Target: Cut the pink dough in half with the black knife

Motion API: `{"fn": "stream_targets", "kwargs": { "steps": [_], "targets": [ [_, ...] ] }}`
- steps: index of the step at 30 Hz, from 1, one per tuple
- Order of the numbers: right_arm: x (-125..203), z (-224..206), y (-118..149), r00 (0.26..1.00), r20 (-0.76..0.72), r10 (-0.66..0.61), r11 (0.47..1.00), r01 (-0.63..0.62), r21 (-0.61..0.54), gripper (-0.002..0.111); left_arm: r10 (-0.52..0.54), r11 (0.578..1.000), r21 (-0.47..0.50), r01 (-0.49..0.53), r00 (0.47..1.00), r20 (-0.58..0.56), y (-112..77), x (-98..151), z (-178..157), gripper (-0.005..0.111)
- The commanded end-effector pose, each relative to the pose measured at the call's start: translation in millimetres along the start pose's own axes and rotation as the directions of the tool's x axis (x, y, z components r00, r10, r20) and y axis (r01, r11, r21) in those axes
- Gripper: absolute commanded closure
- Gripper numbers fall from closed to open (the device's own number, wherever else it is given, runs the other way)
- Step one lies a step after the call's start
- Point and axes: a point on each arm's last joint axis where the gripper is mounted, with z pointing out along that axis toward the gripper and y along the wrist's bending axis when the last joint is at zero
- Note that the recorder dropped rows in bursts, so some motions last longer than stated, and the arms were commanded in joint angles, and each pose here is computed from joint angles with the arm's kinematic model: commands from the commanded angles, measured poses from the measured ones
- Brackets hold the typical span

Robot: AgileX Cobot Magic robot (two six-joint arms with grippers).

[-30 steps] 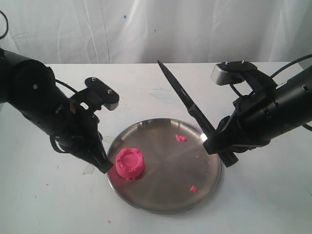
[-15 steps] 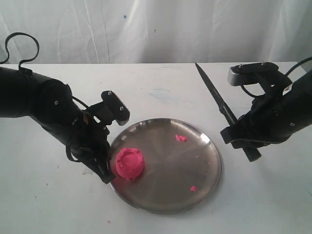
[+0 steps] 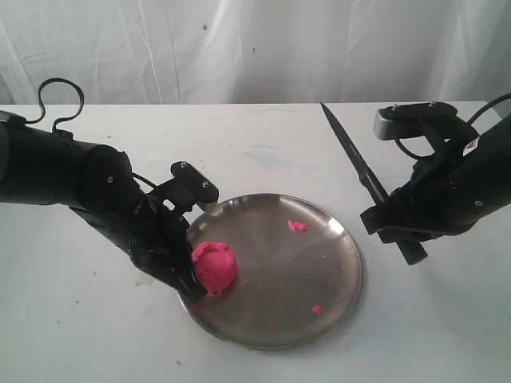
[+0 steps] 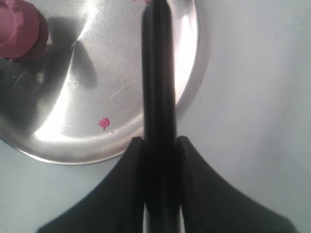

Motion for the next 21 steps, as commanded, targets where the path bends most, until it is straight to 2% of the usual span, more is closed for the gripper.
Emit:
{"fn": "stream_targets", "kwargs": {
  "steps": [1, 6, 12, 16, 18, 21],
  "targets": [
    [0, 1, 1, 1.000, 0.007, 0.026, 1.000, -0.026, -0.015, 0.108, -0.029, 0.999, 0.014, 0.029, 1.000, -0.008, -1.4, 2, 8, 0.107],
    [0, 1, 1, 1.000, 0.007, 0.026, 1.000, -0.026, -0.015, 0.108, -0.105, 0.994, 0.025, 0.104, 0.994, 0.035, -1.5, -2, 13, 0.107],
    [-1, 1, 1, 1.000, 0.012, 0.023, 1.000, -0.023, -0.013, 0.108, -0.123, 0.992, 0.011, 0.122, 0.989, 0.077, 0.3, -5, 13, 0.107],
    [-2, 1, 0, 1.000, 0.025, 0.017, 1.000, -0.017, -0.003, 0.108, -0.195, 0.980, 0.040, 0.193, 0.977, 0.090, -1.6, -7, 13, 0.107],
    [-3, 2, -5, 0.999, 0.039, -0.014, 0.999, 0.012, 0.044, 0.108, -0.195, 0.981, 0.041, 0.192, 0.977, 0.088, -1.7, -7, 13, 0.107],
    [-4, 16, -20, 0.999, 0.009, 0.034, 0.984, -0.035, 0.175, 0.108, -0.196, 0.980, 0.046, 0.192, 0.978, 0.079, -2.3, -6, 13, 0.107]
  ]
}}
